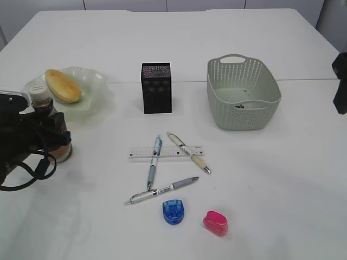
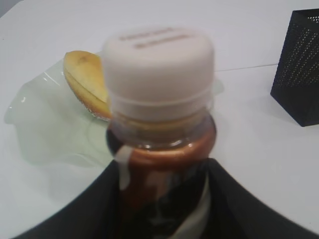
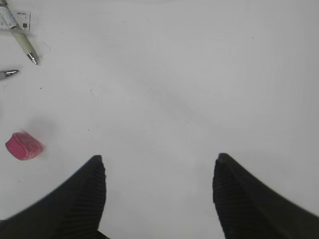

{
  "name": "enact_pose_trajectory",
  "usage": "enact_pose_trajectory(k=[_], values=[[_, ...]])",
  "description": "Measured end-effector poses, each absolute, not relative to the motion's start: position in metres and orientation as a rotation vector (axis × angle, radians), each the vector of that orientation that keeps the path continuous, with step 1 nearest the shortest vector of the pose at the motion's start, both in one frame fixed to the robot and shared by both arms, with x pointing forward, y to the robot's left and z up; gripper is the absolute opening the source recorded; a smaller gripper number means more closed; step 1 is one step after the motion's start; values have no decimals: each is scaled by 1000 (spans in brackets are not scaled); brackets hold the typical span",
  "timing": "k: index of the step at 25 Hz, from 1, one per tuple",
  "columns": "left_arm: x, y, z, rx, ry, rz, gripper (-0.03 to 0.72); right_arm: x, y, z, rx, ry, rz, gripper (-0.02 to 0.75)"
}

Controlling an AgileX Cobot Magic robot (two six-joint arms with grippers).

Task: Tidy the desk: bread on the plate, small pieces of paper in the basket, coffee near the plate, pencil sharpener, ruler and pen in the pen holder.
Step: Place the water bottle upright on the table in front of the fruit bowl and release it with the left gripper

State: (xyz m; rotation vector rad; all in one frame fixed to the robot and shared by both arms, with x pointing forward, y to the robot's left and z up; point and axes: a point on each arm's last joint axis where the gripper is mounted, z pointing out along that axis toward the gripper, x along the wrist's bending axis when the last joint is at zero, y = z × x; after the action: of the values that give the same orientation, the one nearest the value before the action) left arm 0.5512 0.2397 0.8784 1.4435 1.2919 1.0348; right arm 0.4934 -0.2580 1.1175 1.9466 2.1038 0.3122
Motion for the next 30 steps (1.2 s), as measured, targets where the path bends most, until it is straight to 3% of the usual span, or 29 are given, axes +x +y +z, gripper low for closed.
enact_pose_trajectory(k=[15,30], values=[[553,240,882,1416,1274,1054,467,493,-258,1118,1945,2105,312,493],[553,240,882,1406,1277,1061,493,493,-258,1118,1945,2105,312,493]])
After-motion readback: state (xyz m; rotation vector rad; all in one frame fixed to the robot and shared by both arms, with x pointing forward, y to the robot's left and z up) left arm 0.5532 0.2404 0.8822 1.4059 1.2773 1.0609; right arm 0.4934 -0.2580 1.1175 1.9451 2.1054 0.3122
